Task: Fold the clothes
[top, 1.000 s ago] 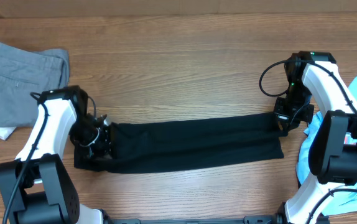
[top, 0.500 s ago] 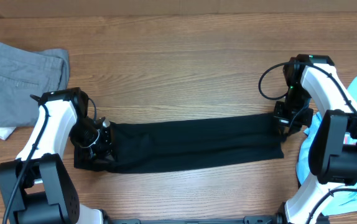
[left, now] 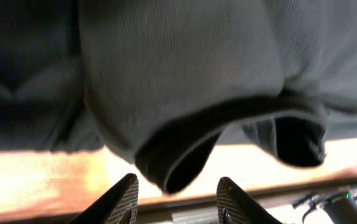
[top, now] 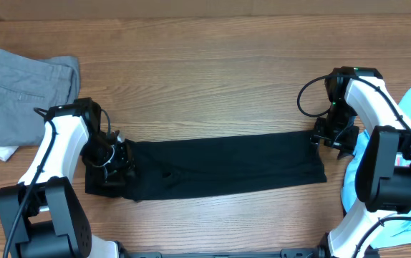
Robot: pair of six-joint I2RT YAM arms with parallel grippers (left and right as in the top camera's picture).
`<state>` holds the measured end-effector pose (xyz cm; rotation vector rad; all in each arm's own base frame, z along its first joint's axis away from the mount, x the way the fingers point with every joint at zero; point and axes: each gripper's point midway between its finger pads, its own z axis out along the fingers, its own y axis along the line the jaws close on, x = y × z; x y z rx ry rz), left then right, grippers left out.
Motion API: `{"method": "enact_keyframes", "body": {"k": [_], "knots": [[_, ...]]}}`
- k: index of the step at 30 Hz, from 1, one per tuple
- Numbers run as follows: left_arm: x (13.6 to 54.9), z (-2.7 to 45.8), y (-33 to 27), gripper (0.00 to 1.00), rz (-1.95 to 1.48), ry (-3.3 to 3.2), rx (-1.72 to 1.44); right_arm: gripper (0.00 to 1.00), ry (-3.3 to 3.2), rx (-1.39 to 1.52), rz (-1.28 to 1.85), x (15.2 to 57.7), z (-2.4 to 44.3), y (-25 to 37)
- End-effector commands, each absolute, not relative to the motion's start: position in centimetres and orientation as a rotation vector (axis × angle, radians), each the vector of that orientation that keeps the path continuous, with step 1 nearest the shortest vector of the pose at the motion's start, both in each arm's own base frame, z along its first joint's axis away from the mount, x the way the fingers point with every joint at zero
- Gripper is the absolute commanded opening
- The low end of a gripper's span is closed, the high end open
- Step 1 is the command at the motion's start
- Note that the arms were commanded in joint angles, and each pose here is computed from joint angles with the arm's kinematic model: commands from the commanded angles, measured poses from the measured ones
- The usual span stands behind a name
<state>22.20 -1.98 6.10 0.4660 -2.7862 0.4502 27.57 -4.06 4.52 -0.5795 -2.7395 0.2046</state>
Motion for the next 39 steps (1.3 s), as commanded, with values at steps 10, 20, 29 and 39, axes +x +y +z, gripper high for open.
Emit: {"method": "enact_keyframes", "body": {"k": [10, 20, 29, 39], "knots": [[22.7, 3.1, -1.7, 0.51, 0.437, -2.822, 0.658, 0.67, -2.830, -0.381, -0.071, 27.9, 1.9, -1.4], [22.6, 0.6, -1.6, 0.52, 0.434, -2.866, 0.693, 0.29, -2.819, -0.395, -0.213, 27.4, 0.7, 0.3], [23.2, 1.6, -1.5, 0.48, 0.441, -2.884, 0.632, 0.04, -2.848, -0.410, -0.174, 28.0, 0.5, -0.2], [26.5, 5.7, -1.0, 0.53, 0.457, -2.963, 0.567, 0.04, -2.982, -0.669, 0.143, 32.3, 6.1, -4.1]]}}
